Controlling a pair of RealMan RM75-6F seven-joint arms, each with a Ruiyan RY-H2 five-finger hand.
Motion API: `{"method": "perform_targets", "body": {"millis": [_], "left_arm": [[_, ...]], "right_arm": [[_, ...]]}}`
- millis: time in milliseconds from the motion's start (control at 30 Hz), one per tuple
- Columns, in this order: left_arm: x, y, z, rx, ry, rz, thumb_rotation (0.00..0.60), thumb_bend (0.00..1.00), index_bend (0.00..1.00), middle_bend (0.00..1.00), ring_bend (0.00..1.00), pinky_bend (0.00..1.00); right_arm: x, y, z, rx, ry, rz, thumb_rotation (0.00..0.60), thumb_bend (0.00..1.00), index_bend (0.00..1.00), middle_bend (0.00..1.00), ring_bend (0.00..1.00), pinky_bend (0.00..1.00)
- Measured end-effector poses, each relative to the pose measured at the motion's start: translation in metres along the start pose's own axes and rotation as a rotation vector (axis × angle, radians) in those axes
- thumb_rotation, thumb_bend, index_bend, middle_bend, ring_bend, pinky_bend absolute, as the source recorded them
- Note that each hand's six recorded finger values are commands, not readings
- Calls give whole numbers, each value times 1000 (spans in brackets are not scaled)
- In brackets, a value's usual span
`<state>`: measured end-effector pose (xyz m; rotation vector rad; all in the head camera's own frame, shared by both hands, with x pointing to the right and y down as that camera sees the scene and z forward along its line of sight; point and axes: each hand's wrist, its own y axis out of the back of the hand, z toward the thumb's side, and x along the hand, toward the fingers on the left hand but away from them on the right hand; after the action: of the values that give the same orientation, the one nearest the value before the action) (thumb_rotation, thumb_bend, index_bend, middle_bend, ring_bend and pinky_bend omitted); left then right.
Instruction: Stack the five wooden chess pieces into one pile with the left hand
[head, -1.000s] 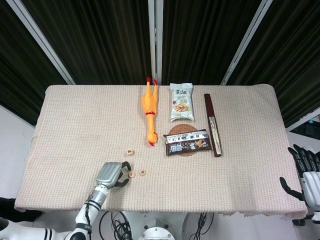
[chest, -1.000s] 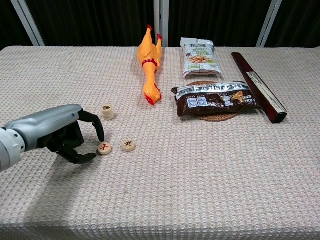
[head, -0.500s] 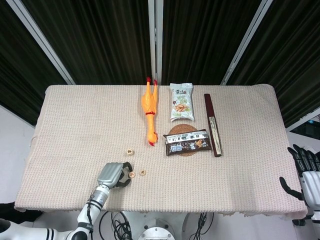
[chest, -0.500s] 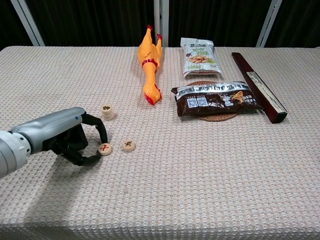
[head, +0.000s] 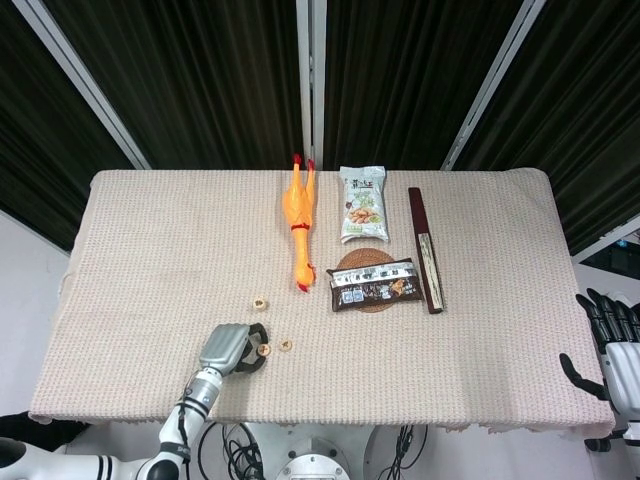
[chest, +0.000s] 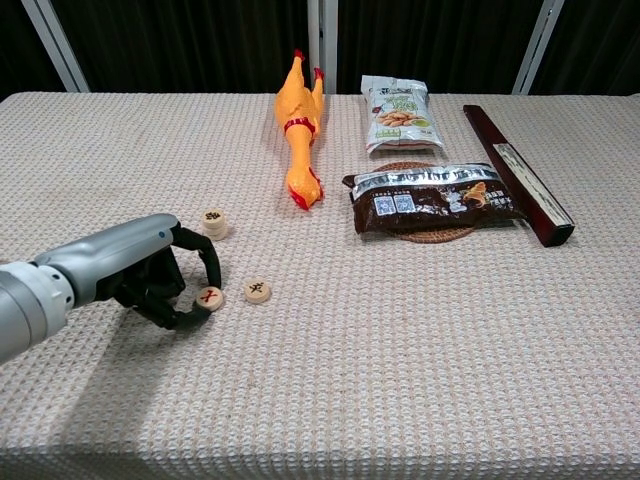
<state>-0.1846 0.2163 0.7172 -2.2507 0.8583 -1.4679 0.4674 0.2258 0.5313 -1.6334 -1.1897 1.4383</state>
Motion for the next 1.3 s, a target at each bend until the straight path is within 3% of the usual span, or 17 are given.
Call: {"method": "perform_targets", "body": {"millis": [433, 867, 1300], "left_arm": [[-1, 5, 2, 0, -4, 9, 600, 291, 494, 1000, 1000, 1000], [3, 48, 8, 19, -1, 89, 600, 291, 494, 1000, 1000, 1000], [31, 70, 10, 28, 25, 114, 600, 292, 490, 1000, 1000, 1000]], "right_arm": [[0, 0, 0, 0, 0, 0, 600, 294, 0, 0, 0, 0], [0, -1, 0, 2, 0, 5, 600, 294, 0, 0, 0, 0], [-2, -1, -2, 1, -9, 4, 600, 293, 0, 0, 0, 0]]}}
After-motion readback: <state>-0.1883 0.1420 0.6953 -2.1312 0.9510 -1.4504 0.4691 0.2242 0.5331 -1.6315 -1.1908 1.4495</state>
